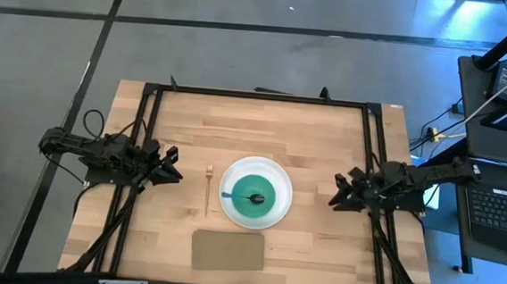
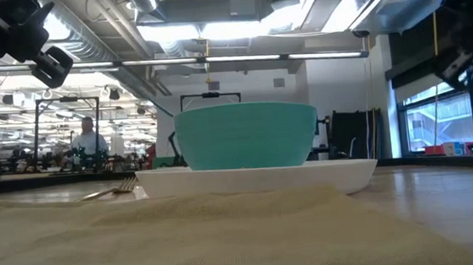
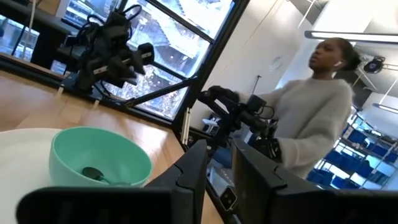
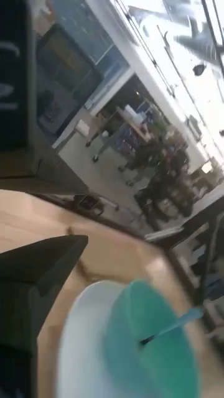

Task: Set table place
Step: Return to Home Position

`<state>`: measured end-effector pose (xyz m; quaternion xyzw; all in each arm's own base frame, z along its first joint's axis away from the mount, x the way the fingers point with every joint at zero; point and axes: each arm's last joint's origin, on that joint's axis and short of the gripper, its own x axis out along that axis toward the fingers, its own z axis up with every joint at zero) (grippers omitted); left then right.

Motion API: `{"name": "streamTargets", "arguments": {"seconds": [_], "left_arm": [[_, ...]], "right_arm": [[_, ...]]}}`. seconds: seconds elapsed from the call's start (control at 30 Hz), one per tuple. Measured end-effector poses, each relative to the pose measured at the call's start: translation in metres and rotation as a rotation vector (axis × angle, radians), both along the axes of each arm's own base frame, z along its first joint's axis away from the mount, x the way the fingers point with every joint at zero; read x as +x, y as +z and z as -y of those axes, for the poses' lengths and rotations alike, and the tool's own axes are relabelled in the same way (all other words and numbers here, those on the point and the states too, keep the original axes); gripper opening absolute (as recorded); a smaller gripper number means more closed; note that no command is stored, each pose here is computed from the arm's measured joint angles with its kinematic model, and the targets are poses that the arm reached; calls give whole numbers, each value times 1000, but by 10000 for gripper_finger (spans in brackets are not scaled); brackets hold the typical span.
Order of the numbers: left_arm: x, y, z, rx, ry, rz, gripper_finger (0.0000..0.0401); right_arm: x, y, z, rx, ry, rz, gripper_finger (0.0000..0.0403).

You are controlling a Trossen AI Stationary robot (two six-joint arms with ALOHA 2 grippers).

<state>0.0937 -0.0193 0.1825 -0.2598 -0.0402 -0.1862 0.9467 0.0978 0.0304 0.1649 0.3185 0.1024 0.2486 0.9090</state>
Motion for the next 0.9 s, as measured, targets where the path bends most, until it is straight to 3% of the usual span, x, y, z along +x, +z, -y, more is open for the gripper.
{"name": "streamTargets", "arguments": {"seconds": [0.3, 0.53, 0.9], "left_arm": [[0, 0, 0, 0, 3, -4, 78], [0, 0, 0, 0, 4, -5, 82], [0, -1, 0, 0, 4, -6, 66]], "right_arm": [[-7, 12, 1, 7, 5, 148, 117], [-6, 8, 2, -162, -8, 204, 117], [-6, 8, 3, -43, -18, 131, 117]]}}
